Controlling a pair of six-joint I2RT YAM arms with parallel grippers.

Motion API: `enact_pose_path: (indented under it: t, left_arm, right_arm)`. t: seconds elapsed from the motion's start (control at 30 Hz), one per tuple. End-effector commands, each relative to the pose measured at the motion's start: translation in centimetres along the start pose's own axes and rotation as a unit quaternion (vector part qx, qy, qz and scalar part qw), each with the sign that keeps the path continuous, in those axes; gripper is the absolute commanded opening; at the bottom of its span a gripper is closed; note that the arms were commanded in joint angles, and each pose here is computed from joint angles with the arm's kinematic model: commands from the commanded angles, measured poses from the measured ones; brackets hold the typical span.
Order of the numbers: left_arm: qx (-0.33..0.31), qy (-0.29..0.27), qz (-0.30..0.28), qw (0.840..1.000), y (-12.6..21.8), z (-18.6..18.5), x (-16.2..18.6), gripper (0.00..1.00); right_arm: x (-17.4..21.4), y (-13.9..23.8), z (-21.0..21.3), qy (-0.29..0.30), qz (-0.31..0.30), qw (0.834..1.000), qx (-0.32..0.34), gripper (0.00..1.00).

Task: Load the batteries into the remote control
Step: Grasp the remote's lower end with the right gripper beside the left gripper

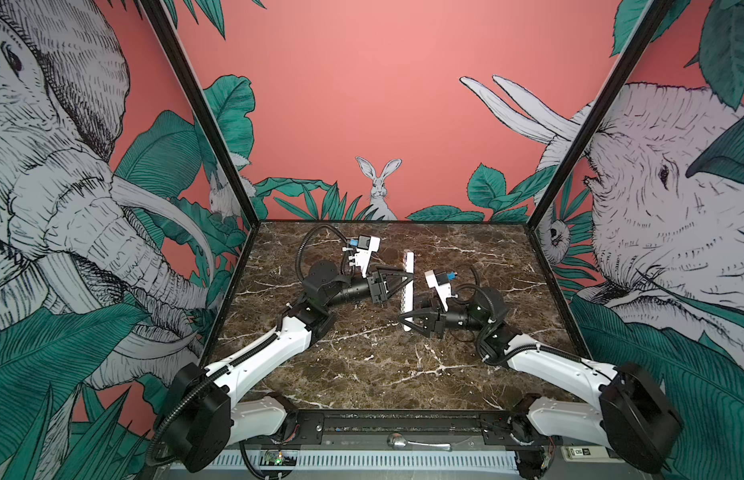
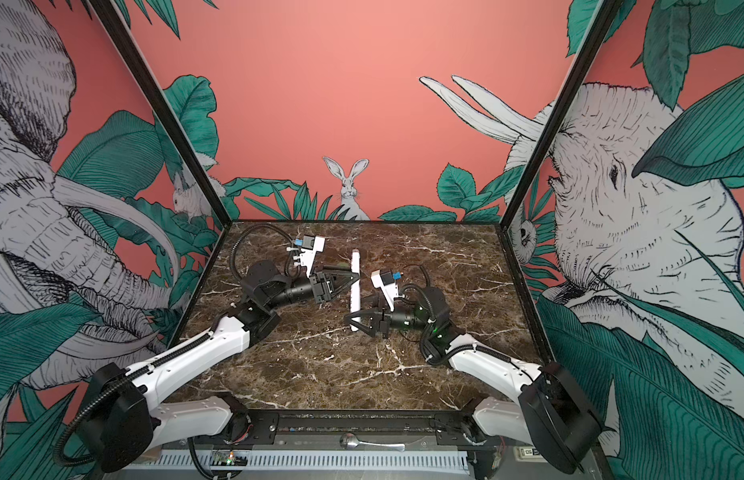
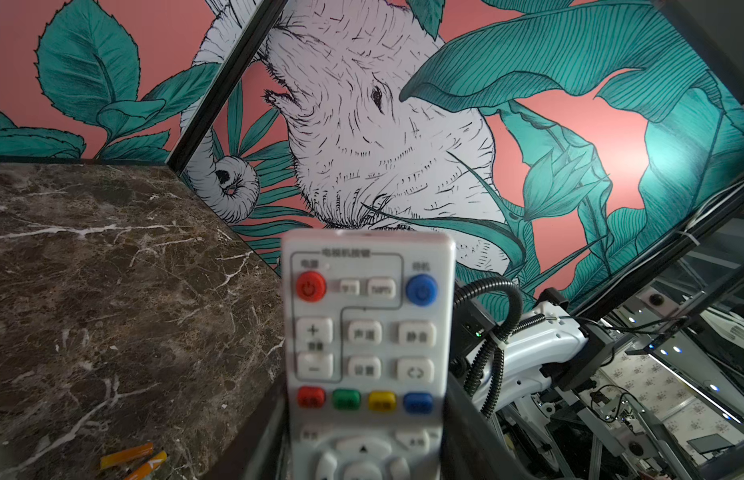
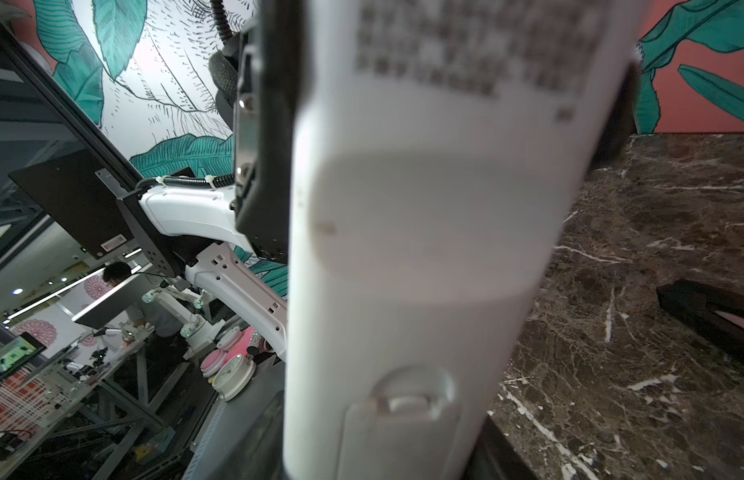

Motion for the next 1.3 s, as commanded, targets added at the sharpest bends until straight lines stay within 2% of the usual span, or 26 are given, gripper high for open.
enact_pose_path:
  t: [0.0,0.07,0.13,0.27,0.4,0.57,0.8,0.97,1.27]
  left_arm:
    - [0.022,-0.002,-0.006,1.000,0.4,-1.3,-0.2,0.16]
    - [0.016,-0.002,-0.007,1.000,0.4,-1.1,-0.2,0.18]
    - [0.007,-0.002,-0.006,1.000,0.4,-0.9,-0.2,0.23]
    - [-0.022,-0.008,-0.008,1.000,0.5,-0.2,-0.1,0.50]
    - [-0.054,-0.020,-0.015,0.998,0.9,0.0,-0.3,0.72]
    - [-0.104,-0.037,-0.027,0.993,1.4,0.5,-0.9,0.90]
    - [-0.174,-0.085,-0.041,0.980,1.6,0.7,-1.3,0.90]
    - [-0.211,-0.103,-0.060,0.970,1.6,1.2,-2.4,0.89]
    - [-0.206,-0.109,-0.053,0.971,-1.4,1.9,-2.5,0.81]
  right_arm:
    - [-2.2,-0.1,1.4,0.054,-0.028,0.998,-0.025,0.42]
    - [-2.2,0.0,1.4,0.055,-0.028,0.998,-0.023,0.33]
    - [-2.0,-0.1,1.1,0.055,-0.021,0.998,-0.017,0.25]
    - [-1.5,-0.2,0.5,0.054,0.000,0.999,0.000,0.13]
    - [-1.2,0.0,-0.2,0.060,0.010,0.997,0.036,0.07]
    - [-0.4,0.5,-1.9,0.068,0.042,0.991,0.105,0.00]
    - [0.7,2.0,-4.9,0.080,0.095,0.965,0.232,0.00]
    - [0.4,3.2,-5.7,0.091,0.098,0.946,0.294,0.00]
    - [1.7,4.3,-7.6,0.066,0.116,0.923,0.361,0.00]
Point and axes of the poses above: each gripper's point midway between its finger pads, its own y axis back along the fingers, its own z axis along the line the jaws close on, x = y × z, the point moved 4 cm from there along y, back along the fingers, and after that the axes turned 14 degrees about y, right-handed, at the moved point
